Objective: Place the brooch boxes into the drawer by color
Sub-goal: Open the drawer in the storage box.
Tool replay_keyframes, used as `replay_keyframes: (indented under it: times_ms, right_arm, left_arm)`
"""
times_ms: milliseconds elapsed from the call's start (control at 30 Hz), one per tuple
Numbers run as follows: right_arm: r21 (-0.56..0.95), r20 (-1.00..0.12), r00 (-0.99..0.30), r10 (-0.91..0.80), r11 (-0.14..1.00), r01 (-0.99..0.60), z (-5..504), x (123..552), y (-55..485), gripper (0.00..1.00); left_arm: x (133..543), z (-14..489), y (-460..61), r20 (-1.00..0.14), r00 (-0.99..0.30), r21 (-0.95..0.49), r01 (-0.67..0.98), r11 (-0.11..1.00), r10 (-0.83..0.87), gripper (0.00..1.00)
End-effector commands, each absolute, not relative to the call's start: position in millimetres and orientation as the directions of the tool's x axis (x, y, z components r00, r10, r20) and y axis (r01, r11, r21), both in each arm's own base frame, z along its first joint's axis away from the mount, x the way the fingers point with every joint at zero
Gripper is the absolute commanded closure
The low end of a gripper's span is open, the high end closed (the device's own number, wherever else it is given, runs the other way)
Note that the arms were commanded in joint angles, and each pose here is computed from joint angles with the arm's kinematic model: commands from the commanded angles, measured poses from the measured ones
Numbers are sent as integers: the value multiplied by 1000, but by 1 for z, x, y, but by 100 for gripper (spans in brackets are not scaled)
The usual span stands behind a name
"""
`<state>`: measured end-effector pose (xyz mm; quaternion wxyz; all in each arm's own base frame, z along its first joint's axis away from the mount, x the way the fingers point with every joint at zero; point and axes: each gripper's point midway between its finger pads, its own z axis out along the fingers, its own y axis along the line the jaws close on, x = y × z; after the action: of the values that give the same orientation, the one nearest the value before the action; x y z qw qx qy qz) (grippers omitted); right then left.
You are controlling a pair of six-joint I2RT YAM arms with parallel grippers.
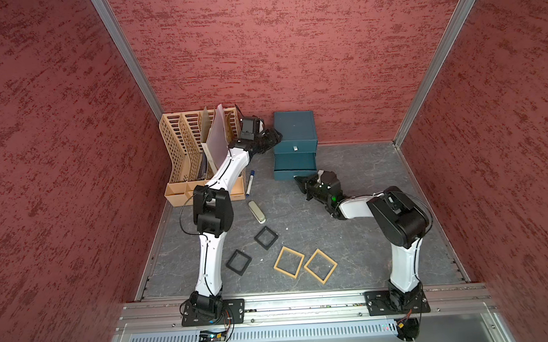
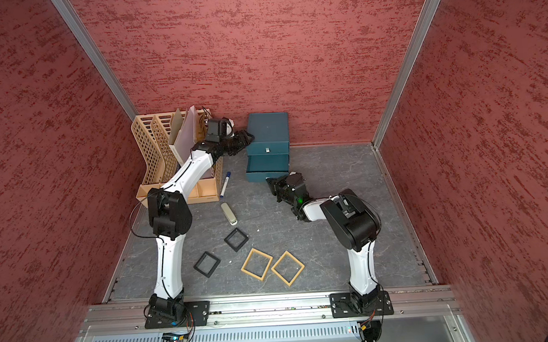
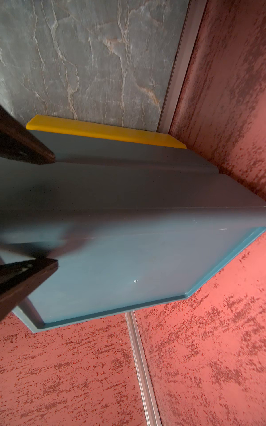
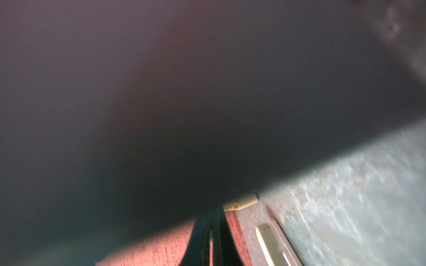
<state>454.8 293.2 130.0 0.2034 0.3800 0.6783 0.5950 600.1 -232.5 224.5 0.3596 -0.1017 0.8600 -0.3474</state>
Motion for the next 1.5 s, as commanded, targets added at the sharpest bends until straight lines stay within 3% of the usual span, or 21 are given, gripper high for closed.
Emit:
replay_keyframes:
  times_ms: [0, 767, 1033, 1367, 1467]
  right_arm:
    - [967, 182, -628, 757, -22, 254, 144, 446, 295, 100]
    - [958, 174, -631, 756, 19, 287, 137, 424, 289, 100]
    - [957, 190, -619, 762, -2, 291, 134, 427, 288, 62]
    - [959, 138, -621, 772, 53, 278, 152, 418, 281, 28]
    - [955, 113, -620, 777, 88, 285, 157, 414, 277, 27]
  left_arm:
    - [593, 226, -235, -543, -734, -664, 78, 744, -408, 32]
    - [591, 231, -235, -546, -730, -665, 79, 743, -411, 31]
    - [585, 243, -232, -562, -715, -653, 74, 754, -416, 24]
    - [565, 279, -210, -604, -653, -624, 31, 780, -457, 21]
    - [545, 284, -196, -600, -645, -592, -40, 805, -473, 22]
